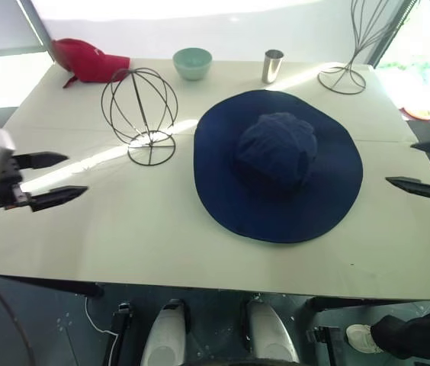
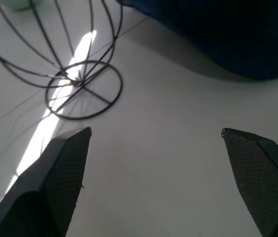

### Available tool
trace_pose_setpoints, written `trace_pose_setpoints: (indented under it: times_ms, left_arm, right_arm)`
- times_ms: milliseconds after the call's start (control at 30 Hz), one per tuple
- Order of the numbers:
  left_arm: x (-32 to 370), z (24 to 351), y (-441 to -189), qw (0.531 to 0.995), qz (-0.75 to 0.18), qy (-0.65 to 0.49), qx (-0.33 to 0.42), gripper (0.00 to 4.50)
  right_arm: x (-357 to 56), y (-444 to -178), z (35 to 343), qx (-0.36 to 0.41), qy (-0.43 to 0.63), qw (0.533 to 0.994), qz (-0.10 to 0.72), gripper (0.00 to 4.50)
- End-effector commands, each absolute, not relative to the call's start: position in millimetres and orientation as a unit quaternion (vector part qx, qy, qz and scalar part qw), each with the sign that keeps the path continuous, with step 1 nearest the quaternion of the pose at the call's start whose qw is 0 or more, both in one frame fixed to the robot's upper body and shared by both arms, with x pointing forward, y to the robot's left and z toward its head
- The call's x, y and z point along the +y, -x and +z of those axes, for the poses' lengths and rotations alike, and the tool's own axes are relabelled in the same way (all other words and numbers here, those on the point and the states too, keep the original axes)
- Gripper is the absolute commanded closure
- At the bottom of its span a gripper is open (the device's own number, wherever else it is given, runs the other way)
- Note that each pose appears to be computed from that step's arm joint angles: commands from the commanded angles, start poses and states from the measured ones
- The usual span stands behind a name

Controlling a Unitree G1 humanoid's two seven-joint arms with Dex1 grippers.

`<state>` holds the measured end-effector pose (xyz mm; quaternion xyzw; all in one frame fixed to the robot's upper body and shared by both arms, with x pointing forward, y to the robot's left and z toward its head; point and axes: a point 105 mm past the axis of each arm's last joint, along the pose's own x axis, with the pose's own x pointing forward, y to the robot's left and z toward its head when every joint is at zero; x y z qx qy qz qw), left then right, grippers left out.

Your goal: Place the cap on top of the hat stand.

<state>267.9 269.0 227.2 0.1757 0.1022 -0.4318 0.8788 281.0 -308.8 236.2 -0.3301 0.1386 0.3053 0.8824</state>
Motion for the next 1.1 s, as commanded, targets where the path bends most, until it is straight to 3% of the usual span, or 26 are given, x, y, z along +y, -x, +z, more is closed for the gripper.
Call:
trace_pose_setpoints:
  times_ms: [33,167,467,633,900,1100]
  left_arm:
    - [238.9,232.7,-257.1,0.832,-0.512,-0.185,0.108,0.06]
    - [216.6,232.1,-253.9,0.79,-0.571,-0.192,0.114,0.06]
    - [190.8,229.3,-262.3,0.736,-0.639,-0.19,0.119,0.06]
    - [187.0,230.4,-268.2,0.734,-0.642,-0.191,0.114,0.06]
    - [187.7,234.9,-271.3,0.742,-0.633,-0.194,0.107,0.06]
    - [188.0,238.4,-271.5,0.752,-0.622,-0.197,0.101,0.06]
  right_arm:
    - [-257.7,-259.0,247.4,0.088,0.351,0.856,0.37,0.0]
    - [-225.1,-242.3,229.4,0.082,0.368,0.841,0.387,0.0]
    - [-205.4,-205.6,130.2,0.116,0.514,0.756,0.387,0.0]
    - [-197.2,-224.1,112.0,0.067,0.548,0.77,0.319,0.0]
    - [-177.7,-243.3,85.7,0.039,0.553,0.776,0.301,0.0]
    - [-191.7,-275.4,79.4,0.032,0.569,0.785,0.242,0.0]
